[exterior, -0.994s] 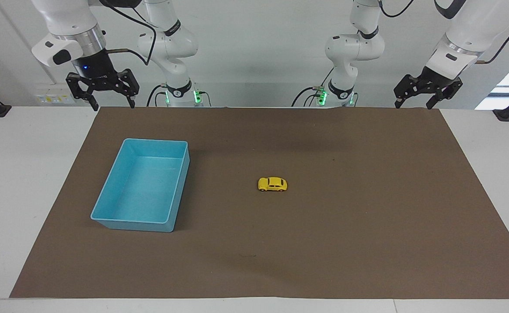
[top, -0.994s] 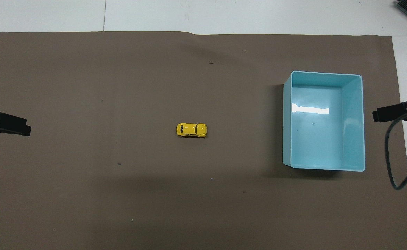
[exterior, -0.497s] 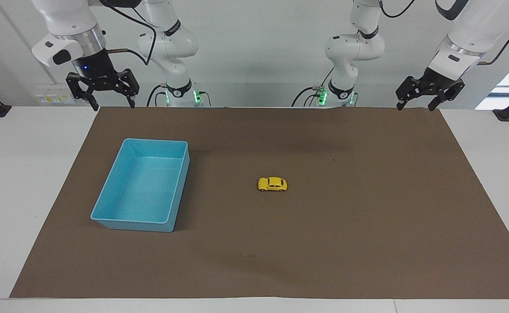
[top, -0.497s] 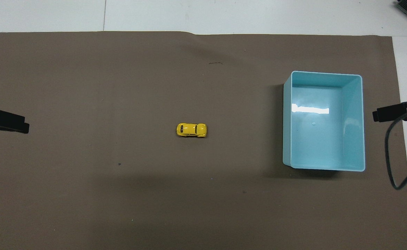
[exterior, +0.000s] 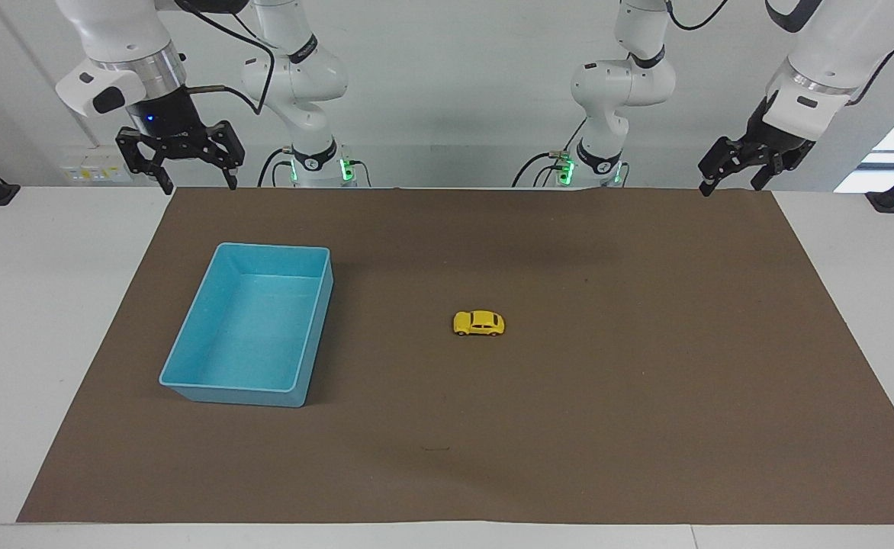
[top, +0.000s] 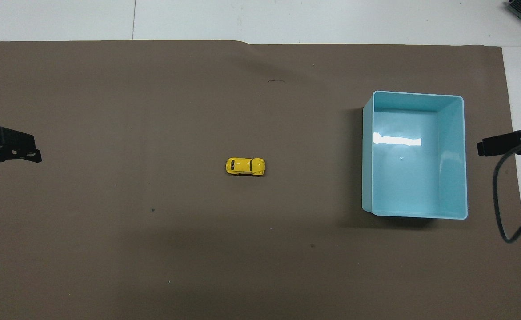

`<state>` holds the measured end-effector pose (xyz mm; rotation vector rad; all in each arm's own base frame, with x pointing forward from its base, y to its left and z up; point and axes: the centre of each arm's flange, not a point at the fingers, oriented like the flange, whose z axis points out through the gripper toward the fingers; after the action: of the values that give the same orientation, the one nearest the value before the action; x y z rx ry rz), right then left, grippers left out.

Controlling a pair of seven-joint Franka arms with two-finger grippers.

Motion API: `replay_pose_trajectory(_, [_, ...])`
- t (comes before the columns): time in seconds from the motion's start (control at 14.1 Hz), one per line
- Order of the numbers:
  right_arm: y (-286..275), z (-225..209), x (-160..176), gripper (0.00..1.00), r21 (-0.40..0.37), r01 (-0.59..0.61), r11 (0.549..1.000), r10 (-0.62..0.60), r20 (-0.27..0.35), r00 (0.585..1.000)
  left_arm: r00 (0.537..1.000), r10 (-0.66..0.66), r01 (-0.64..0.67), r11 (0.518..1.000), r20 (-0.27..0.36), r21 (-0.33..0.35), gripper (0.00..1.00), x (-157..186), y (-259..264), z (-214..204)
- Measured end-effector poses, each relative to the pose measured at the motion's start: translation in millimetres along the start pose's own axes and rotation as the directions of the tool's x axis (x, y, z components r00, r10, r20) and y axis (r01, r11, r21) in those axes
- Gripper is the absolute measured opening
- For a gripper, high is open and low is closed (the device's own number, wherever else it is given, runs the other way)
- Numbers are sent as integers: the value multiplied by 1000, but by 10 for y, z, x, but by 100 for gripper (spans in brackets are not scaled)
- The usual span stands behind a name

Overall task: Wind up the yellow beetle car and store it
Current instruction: 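Move the left gripper over the yellow toy car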

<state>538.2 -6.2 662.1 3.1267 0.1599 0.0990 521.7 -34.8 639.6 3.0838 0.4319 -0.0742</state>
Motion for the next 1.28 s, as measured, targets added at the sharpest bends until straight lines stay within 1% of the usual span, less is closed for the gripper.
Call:
replay_pose_trajectory(0.14, [0, 0, 0, 100, 0, 0, 1000, 0, 0, 1000, 996, -81, 81, 997, 20, 9, 100, -18, 78, 127])
replay_pose_trajectory(0.28, [0, 0, 0, 100, 0, 0, 1000, 0, 0, 1000, 984, -174, 174, 985, 25, 15, 100, -33, 212, 292])
replay_pose_trajectory(0.5, [0, 0, 0, 100, 0, 0, 1000, 0, 0, 1000, 954, -299, 299, 954, 4, 7, 100, -118, 630, 602])
replay_pose_trajectory(0.64, [0, 0, 0, 100, 0, 0, 1000, 0, 0, 1000, 924, -381, 381, 924, -8, -5, 100, -142, 773, 745])
replay_pose_trajectory(0.78, [0, 0, 0, 100, 0, 0, 1000, 0, 0, 1000, 870, -493, 493, 870, -13, -15, 100, -148, 909, 915])
replay_pose_trajectory(0.92, [0, 0, 0, 100, 0, 0, 1000, 0, 0, 1000, 797, -603, 603, 797, -16, -31, 100, -138, 1089, 1105])
replay_pose_trajectory(0.99, [0, 0, 0, 100, 0, 0, 1000, 0, 0, 1000, 758, -652, 651, 758, -13, -29, 100, -141, 1200, 1217])
replay_pose_trajectory(1.28, [0, 0, 0, 100, 0, 0, 1000, 0, 0, 1000, 621, -784, 783, 621, -4, -32, 100, -133, 1592, 1605])
